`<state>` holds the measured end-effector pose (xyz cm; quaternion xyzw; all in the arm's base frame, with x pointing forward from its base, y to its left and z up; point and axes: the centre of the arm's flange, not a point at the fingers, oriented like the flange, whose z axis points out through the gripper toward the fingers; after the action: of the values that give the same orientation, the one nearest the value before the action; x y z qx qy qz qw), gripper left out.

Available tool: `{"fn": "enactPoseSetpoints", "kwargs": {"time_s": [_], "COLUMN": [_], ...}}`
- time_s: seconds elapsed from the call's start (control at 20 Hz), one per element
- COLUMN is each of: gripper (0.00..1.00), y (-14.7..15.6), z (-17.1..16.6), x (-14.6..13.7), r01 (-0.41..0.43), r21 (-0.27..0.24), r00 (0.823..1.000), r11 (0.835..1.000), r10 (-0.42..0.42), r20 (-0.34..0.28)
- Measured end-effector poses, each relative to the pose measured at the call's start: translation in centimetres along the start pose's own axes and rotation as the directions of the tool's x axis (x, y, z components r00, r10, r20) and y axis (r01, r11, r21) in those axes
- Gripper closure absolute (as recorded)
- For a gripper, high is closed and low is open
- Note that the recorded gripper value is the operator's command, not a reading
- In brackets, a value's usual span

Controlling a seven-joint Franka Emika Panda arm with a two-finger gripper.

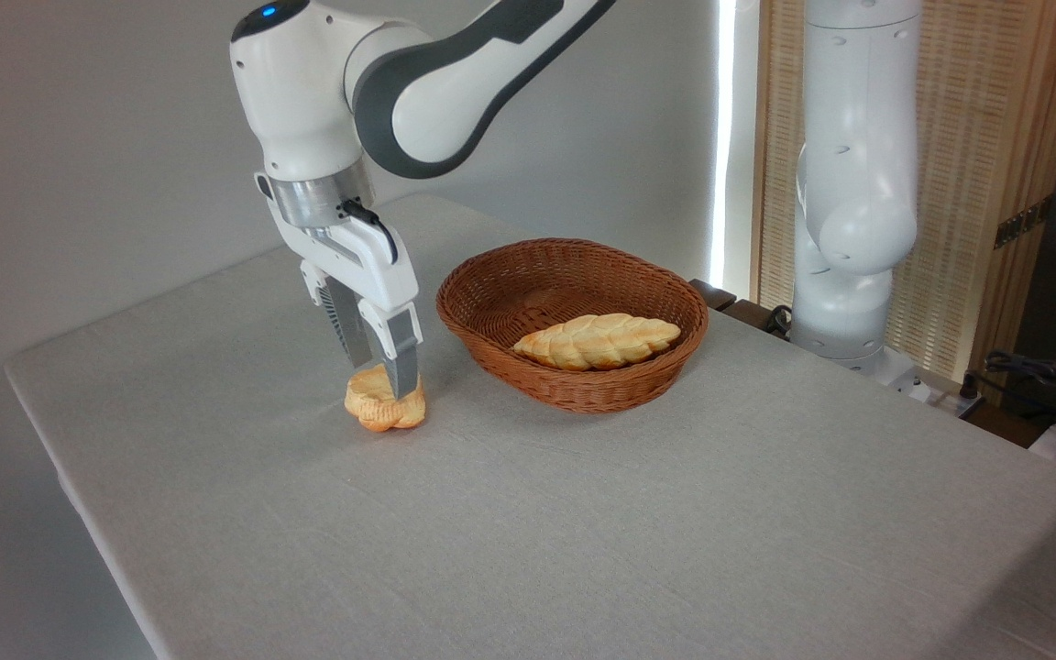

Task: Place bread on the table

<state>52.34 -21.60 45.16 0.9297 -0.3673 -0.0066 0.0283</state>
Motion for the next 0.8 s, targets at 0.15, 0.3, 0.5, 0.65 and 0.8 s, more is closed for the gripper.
{"fn": "enactPoseSetpoints", "kwargs": {"time_s": [0.15, 0.3, 0.5, 0.65, 0.8], "gripper": [0.00, 0.00, 0.00, 0.00, 0.00], "y": [-1.3, -4.3, -9.3, -12.5, -14.5], "z": [-2.1, -3.8, -5.6, -6.6, -7.4], "x": [0.3, -0.5, -2.8, -4.7, -6.2], "r01": [0.019, 0.074, 0.144, 0.173, 0.169], "r21": [0.017, 0.031, 0.049, 0.060, 0.068], "r00": [0.999, 0.995, 0.985, 0.979, 0.979], "r11": [1.000, 0.997, 0.988, 0.983, 0.983], "r10": [-0.019, -0.071, -0.138, -0.165, -0.159], "r20": [-0.041, -0.073, -0.102, -0.118, -0.129]}}
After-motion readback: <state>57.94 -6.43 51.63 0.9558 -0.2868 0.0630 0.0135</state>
